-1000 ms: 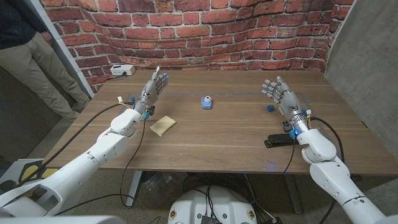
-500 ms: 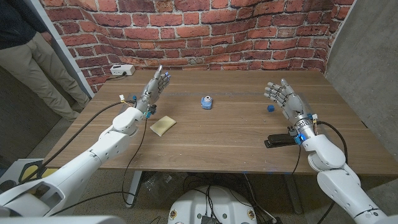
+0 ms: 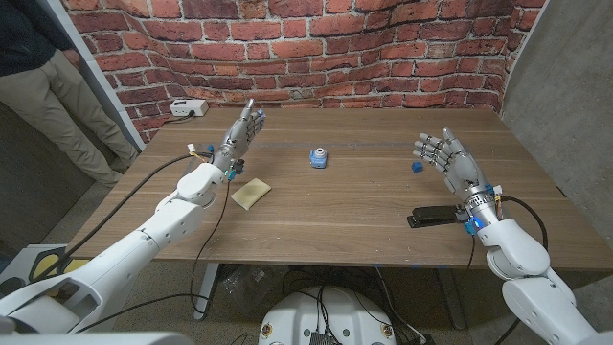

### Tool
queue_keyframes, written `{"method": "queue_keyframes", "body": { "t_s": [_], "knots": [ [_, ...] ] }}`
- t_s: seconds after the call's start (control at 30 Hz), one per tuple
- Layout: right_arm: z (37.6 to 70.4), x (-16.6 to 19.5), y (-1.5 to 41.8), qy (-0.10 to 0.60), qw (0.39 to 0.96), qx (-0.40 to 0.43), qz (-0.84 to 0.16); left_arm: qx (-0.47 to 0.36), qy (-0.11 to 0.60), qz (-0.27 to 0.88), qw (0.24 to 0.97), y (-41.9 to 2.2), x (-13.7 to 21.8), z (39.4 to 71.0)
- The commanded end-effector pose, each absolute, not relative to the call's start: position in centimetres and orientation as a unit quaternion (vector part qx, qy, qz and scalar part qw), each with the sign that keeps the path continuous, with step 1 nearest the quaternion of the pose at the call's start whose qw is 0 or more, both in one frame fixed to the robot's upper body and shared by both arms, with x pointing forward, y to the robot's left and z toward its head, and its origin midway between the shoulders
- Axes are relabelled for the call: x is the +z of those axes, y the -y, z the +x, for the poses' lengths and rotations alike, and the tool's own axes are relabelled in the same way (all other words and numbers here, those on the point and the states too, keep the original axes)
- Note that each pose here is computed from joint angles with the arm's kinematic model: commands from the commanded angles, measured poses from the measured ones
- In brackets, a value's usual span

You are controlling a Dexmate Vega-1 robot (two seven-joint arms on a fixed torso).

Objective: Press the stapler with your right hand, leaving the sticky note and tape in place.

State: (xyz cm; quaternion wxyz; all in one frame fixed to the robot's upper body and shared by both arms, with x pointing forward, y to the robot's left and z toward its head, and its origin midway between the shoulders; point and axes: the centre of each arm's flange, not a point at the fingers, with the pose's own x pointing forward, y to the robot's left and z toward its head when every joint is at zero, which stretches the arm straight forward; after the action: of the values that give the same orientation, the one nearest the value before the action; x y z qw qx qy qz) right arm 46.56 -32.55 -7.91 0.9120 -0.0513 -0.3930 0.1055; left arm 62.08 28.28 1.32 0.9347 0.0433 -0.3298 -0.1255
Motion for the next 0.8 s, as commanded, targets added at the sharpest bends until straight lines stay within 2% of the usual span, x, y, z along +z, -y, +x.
{"method": "queue_keyframes", "body": {
  "t_s": [0.03, 0.67, 0.8],
  "knots": [
    [43.5, -9.2, 33.5, 0.407, 0.908, 0.079, -0.058, -0.123, 0.33, 0.044, 0.935, -27.6, 1.3, 61.7],
    [39.3, -10.3, 34.2, 0.4, 0.911, 0.036, -0.097, -0.121, 0.323, 0.044, 0.937, -26.6, 0.8, 61.2],
    [39.1, -11.0, 34.0, 0.42, 0.902, 0.031, -0.096, -0.117, 0.324, 0.038, 0.938, -26.6, 0.4, 60.9]
  ]
}}
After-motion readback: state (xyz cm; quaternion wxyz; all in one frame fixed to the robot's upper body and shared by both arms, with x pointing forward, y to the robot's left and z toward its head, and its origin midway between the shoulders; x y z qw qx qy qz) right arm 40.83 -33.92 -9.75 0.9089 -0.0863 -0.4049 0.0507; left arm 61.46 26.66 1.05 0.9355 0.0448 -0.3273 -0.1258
